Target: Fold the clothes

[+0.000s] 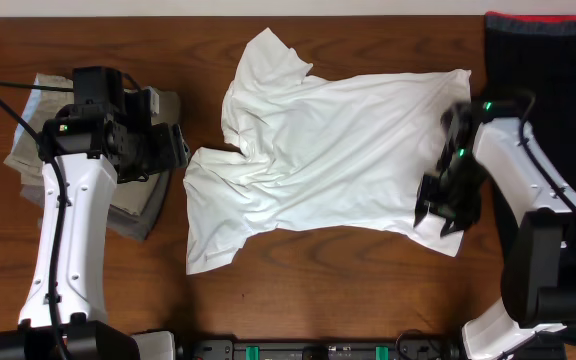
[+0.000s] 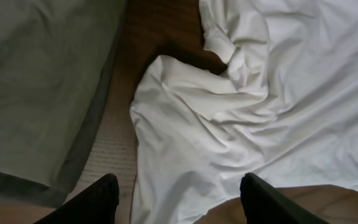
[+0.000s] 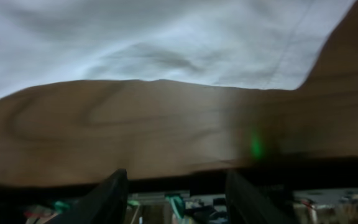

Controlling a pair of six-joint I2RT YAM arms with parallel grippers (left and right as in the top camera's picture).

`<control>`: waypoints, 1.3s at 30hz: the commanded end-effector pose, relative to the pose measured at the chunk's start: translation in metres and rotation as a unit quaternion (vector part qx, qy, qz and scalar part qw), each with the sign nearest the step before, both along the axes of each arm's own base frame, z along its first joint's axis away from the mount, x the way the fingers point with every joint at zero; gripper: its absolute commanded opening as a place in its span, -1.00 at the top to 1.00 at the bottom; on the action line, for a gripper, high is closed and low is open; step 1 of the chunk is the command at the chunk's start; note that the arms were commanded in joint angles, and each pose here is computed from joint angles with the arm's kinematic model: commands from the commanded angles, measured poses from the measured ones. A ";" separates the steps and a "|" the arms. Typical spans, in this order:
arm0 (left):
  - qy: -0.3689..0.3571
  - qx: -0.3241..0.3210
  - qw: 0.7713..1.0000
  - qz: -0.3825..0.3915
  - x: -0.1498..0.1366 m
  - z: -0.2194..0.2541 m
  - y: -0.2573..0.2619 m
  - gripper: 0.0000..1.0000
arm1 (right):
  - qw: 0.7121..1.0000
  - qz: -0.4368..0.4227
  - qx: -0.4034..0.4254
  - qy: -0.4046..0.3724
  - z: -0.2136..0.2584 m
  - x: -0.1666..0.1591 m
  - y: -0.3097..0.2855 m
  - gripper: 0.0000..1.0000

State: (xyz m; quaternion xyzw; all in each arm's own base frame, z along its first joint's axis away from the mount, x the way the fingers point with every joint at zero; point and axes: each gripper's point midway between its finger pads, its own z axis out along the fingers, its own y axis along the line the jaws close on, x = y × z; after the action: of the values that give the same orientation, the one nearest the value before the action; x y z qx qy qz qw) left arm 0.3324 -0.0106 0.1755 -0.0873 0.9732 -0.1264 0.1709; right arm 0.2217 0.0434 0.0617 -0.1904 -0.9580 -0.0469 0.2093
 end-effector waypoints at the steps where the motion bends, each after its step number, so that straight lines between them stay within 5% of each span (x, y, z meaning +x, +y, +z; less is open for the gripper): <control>1: -0.001 0.000 1.000 0.005 0.002 0.002 0.002 -0.29 | 0.999 -0.021 -0.009 0.026 -0.017 -0.018 0.001 -0.01; 12: -0.003 0.001 1.000 0.005 0.002 0.002 0.002 -0.29 | 0.991 -0.104 -0.031 -0.073 -0.079 0.010 0.000 -0.20; 14: -0.001 0.001 1.000 0.004 0.002 0.002 0.002 -0.29 | 0.990 -0.109 -0.041 -0.079 -0.082 0.010 -0.003 -0.07; 19: -0.001 0.000 1.000 0.005 0.002 0.002 0.002 -0.29 | 0.987 -0.103 -0.110 -0.061 -0.083 -0.003 -0.028 0.67; 23: -0.001 0.001 1.000 0.004 0.002 0.002 0.002 -0.29 | 0.980 -0.096 -0.171 -0.029 -0.073 -0.021 -0.056 0.97; 39: 0.010 0.000 1.000 -0.006 0.001 -0.007 -0.005 -0.40 | 0.959 -0.116 -0.257 -0.033 -0.027 -0.044 -0.105 0.97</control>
State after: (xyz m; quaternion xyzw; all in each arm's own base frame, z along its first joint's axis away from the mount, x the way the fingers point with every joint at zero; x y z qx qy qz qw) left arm 0.3330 -0.0117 0.1753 -0.0855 0.9733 -0.1267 0.1714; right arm 0.1778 -0.0513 0.0308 -0.3414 -0.9194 0.1468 0.1286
